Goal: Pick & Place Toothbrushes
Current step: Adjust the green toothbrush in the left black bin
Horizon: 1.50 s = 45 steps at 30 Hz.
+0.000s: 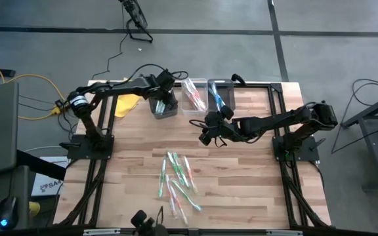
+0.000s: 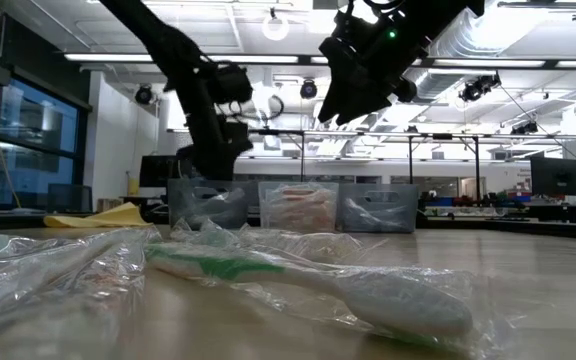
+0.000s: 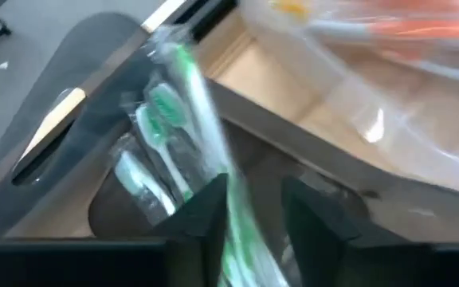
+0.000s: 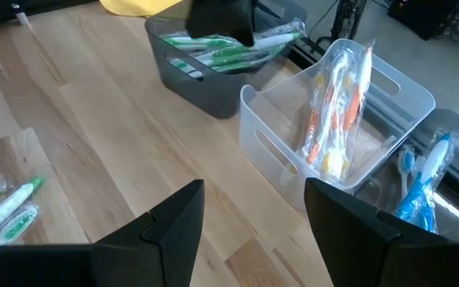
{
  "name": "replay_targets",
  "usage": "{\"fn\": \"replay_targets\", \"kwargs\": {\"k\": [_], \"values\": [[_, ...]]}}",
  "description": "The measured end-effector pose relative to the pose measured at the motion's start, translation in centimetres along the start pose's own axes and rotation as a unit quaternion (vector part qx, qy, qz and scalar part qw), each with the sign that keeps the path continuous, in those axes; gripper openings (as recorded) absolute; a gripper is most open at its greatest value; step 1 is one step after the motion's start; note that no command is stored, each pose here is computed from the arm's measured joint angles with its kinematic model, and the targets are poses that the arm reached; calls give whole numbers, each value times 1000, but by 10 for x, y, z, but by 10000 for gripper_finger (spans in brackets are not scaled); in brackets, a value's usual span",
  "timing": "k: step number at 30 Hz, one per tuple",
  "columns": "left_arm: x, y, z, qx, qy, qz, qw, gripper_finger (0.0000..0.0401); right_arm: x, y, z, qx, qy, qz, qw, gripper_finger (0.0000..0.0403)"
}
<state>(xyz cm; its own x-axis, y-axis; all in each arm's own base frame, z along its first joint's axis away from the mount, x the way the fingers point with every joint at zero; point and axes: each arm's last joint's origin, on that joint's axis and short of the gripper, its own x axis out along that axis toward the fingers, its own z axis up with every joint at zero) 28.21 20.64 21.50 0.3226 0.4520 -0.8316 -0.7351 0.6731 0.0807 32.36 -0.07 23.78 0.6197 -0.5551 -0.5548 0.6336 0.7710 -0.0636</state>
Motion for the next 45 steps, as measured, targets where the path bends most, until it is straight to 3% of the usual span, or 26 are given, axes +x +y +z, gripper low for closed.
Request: {"fn": "replay_targets", "kwargs": {"k": [5, 9, 14, 20, 22, 30, 38, 45], "values": [[18, 10, 1, -35, -1, 20, 999, 182, 0, 1, 0, -1, 1, 2, 1000, 211], [25, 13, -1, -44, 12, 23, 999, 198, 0, 1, 0, -1, 1, 3, 1000, 211], [24, 12, -2, -37, 19, 22, 999, 158, 0, 1, 0, -1, 1, 3, 1000, 211], [24, 12, -3, -31, 24, 21, 999, 36, 0, 1, 0, -1, 1, 2, 1000, 211], [24, 12, -3, -29, 25, 21, 999, 15, 0, 1, 0, -1, 1, 2, 1000, 211], [19, 16, -9, -71, 53, 60, 994, 15, 0, 1, 0, -1, 1, 2, 1000, 211], [20, 22, -12, -112, 65, 64, 990, 12, 0, 0, 0, -2, 0, -1, 1000, 211], [18, 20, -11, -100, 68, 64, 991, 74, 0, 0, 0, -3, 0, -1, 1000, 211]]}}
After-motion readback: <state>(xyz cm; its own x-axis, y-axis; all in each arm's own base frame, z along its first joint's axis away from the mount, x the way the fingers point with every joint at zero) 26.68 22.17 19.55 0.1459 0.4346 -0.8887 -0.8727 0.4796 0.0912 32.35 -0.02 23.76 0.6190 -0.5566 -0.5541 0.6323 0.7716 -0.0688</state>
